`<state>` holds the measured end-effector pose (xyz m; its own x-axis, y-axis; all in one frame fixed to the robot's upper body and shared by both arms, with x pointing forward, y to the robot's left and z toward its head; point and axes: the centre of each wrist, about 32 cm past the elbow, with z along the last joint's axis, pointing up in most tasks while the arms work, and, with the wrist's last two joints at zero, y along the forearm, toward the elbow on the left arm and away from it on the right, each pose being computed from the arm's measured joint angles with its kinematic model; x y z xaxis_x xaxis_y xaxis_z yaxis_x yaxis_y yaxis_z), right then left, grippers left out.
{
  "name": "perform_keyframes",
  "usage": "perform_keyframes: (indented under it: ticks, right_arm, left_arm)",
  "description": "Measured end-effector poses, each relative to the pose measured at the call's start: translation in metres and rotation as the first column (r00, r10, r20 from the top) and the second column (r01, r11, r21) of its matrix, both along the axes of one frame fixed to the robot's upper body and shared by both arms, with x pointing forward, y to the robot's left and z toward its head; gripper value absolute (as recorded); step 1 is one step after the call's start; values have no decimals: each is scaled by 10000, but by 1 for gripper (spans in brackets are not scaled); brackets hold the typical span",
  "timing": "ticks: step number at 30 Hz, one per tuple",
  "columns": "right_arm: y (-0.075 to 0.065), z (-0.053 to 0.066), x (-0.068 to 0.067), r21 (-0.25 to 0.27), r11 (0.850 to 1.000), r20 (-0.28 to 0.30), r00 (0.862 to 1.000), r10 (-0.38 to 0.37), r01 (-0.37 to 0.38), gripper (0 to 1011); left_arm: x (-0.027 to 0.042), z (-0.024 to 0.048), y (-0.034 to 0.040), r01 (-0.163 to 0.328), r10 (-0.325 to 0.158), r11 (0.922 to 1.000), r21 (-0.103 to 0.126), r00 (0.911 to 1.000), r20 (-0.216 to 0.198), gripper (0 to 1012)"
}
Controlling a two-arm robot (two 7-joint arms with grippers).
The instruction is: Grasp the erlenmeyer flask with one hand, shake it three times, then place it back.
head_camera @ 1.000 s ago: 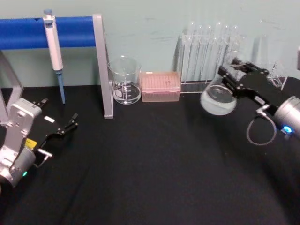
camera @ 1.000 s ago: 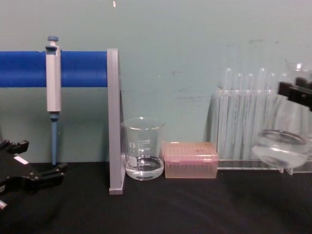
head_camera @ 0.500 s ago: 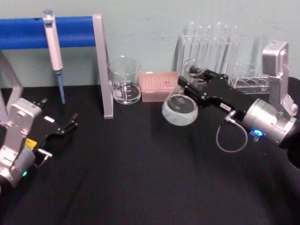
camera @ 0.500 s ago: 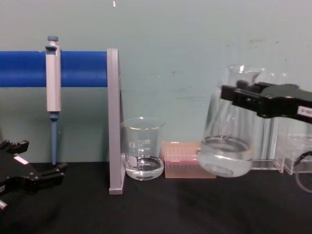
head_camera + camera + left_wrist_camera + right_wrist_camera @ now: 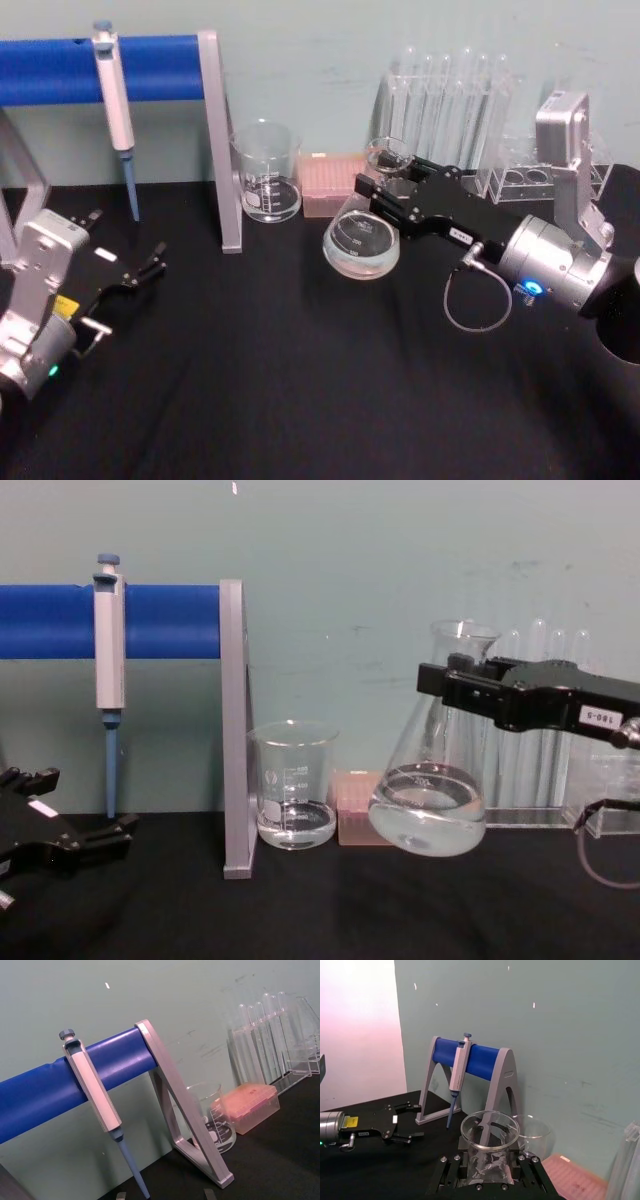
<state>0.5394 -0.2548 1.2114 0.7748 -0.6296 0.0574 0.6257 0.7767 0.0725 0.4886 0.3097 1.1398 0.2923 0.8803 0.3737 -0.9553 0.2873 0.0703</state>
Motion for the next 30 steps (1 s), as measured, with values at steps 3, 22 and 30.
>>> perform_keyframes:
  ticks: [3,22,30]
  right_arm:
    - [3,0,5,-2,10000,3,10000,38,-38,453]
    - [-33,-59,17,-206,9995,14,9997,256,-256,453]
    - [-82,-160,31,-315,9991,-277,9992,283,-292,453]
  left_arm:
    - [0,0,0,0,0,10000,1,10000,0,1001]
    - [0,0,0,0,0,10000,0,10000,-1,1001]
    - [0,0,0,0,0,10000,0,10000,0,1001]
